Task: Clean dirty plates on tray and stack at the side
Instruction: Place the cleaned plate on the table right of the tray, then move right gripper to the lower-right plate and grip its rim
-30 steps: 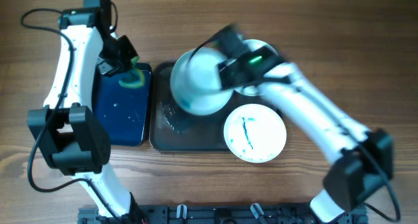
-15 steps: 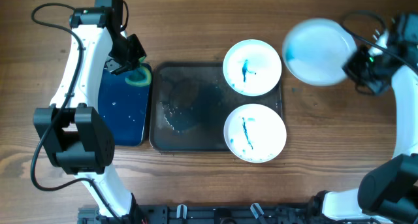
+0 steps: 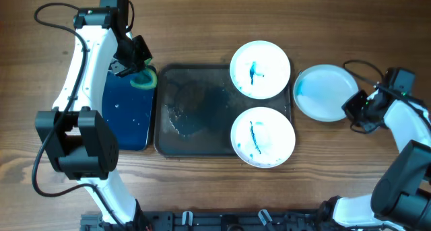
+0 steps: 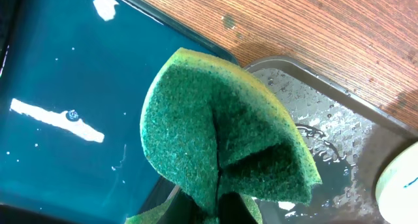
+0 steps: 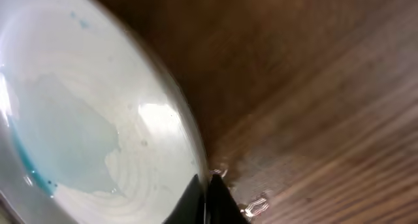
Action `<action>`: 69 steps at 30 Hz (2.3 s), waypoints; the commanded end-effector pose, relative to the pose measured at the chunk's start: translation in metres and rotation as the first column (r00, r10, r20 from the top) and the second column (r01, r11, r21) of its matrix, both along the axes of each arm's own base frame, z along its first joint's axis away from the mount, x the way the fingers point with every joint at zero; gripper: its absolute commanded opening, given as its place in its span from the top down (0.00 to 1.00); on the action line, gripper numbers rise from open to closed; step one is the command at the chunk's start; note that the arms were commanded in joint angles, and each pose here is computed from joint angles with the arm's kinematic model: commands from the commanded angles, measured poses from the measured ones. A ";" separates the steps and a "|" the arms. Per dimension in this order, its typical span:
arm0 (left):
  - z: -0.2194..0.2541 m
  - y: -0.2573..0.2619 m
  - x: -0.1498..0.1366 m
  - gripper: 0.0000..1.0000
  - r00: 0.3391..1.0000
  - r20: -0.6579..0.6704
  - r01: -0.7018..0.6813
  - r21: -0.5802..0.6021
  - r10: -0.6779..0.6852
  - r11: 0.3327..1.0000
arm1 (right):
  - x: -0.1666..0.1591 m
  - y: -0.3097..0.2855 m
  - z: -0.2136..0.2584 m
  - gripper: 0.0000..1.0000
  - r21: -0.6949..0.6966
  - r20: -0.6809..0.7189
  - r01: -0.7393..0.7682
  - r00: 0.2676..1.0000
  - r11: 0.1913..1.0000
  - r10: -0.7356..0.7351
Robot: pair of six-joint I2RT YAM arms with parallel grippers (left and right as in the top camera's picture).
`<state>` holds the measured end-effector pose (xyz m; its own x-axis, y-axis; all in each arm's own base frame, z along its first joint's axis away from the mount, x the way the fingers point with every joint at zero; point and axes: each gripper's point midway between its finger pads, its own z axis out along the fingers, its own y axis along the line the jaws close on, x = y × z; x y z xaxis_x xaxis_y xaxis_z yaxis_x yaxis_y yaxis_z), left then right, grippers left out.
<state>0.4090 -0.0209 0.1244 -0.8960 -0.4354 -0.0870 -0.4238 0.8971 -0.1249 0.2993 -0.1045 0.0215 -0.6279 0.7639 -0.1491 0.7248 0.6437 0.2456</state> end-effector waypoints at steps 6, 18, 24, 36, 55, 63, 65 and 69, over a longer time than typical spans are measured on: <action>0.014 0.001 0.004 0.96 0.999 0.045 0.010 0.015 -0.011 1.000 | -0.003 0.017 0.019 0.69 0.083 -0.030 -0.099 0.994 0.992 0.102; 0.012 0.026 -0.012 0.96 1.000 -0.019 -0.001 0.157 0.004 0.988 | -0.024 0.104 0.048 0.63 0.193 -0.036 -0.469 0.874 0.862 0.484; 0.012 0.026 -0.012 0.96 1.000 -0.019 -0.001 0.157 0.004 0.988 | -0.053 0.138 0.028 0.65 0.243 -0.105 -0.551 0.803 0.798 0.586; 0.013 0.025 -0.008 0.96 1.000 -0.004 -0.008 0.156 0.009 0.988 | -0.070 0.165 0.004 0.75 0.240 -0.112 -0.643 0.726 0.727 0.679; 0.013 0.025 -0.008 0.96 1.000 -0.004 -0.008 0.156 0.009 0.988 | -0.066 0.186 0.016 0.96 0.277 -0.042 -0.663 0.715 0.696 0.698; 0.013 0.025 -0.007 0.96 1.000 0.003 -0.016 0.150 0.016 0.989 | -0.002 0.246 0.093 0.96 0.045 0.104 -0.698 0.715 0.715 0.691; 0.013 0.024 -0.006 0.96 1.000 0.006 -0.016 0.149 0.015 0.989 | 0.013 0.262 0.105 0.96 -0.040 0.122 -0.686 0.718 0.726 0.685; 0.013 0.023 -0.006 0.96 1.000 0.007 -0.020 0.142 0.020 0.990 | 0.040 0.305 0.099 0.96 -0.120 0.116 -0.683 0.711 0.720 0.694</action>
